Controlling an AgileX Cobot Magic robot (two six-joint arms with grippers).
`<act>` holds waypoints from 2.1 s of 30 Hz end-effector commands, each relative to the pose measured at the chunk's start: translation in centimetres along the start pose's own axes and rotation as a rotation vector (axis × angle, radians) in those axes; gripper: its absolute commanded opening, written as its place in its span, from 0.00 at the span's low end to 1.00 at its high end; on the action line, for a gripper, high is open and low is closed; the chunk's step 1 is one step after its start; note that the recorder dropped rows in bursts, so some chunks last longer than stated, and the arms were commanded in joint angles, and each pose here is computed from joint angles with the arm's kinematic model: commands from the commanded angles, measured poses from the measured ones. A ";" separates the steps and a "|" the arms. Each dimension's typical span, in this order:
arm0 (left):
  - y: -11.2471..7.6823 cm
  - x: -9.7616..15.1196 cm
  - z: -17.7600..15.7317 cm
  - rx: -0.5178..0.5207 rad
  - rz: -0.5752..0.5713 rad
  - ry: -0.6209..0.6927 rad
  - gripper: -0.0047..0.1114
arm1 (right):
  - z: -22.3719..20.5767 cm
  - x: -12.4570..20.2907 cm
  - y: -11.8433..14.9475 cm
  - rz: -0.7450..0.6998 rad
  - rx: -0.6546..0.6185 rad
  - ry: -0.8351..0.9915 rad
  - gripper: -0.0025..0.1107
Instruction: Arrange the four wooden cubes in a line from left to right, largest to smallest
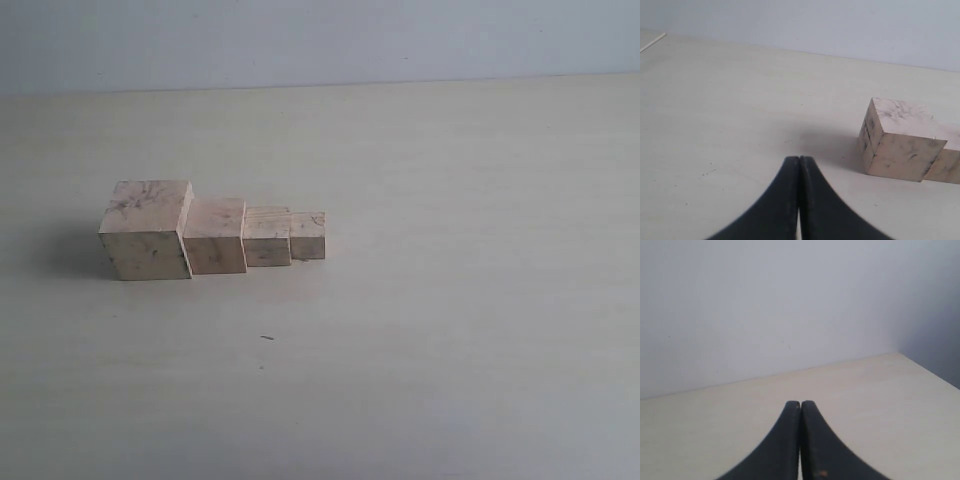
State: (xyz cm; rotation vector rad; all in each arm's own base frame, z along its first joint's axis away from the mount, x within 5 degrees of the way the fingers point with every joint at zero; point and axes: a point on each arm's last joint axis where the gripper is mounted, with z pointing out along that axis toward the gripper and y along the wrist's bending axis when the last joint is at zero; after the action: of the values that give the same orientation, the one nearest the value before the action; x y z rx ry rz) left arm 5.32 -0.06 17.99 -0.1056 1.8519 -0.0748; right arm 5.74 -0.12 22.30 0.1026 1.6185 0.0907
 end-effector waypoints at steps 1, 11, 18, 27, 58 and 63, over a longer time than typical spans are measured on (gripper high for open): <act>0.0 -0.1 0.0 0.005 0.003 -0.011 0.04 | -0.1 0.9 -0.2 -0.007 0.019 0.075 0.02; 0.0 -0.1 0.0 0.005 0.003 -0.011 0.04 | 0.2 3.2 0.0 0.002 -0.029 0.121 0.02; 0.0 -0.1 0.0 0.005 0.003 -0.011 0.04 | -0.1 4.0 0.0 -0.041 -0.029 0.198 0.02; 0.0 -0.1 0.0 0.005 0.003 -0.011 0.04 | -0.1 4.0 0.0 -0.034 -0.028 0.198 0.02; 0.0 -0.1 0.0 0.005 0.003 -0.011 0.04 | -0.1 4.0 0.0 -0.030 -0.029 0.198 0.02; 0.0 -0.1 0.0 0.005 0.003 -0.011 0.04 | -0.1 4.0 0.0 -0.028 -0.029 0.198 0.02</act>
State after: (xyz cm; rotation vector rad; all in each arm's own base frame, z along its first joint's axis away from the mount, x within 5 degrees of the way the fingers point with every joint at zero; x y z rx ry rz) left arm 5.32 -0.06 17.99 -0.1056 1.8519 -0.0748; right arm 5.48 0.32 18.43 0.0469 1.8227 0.0998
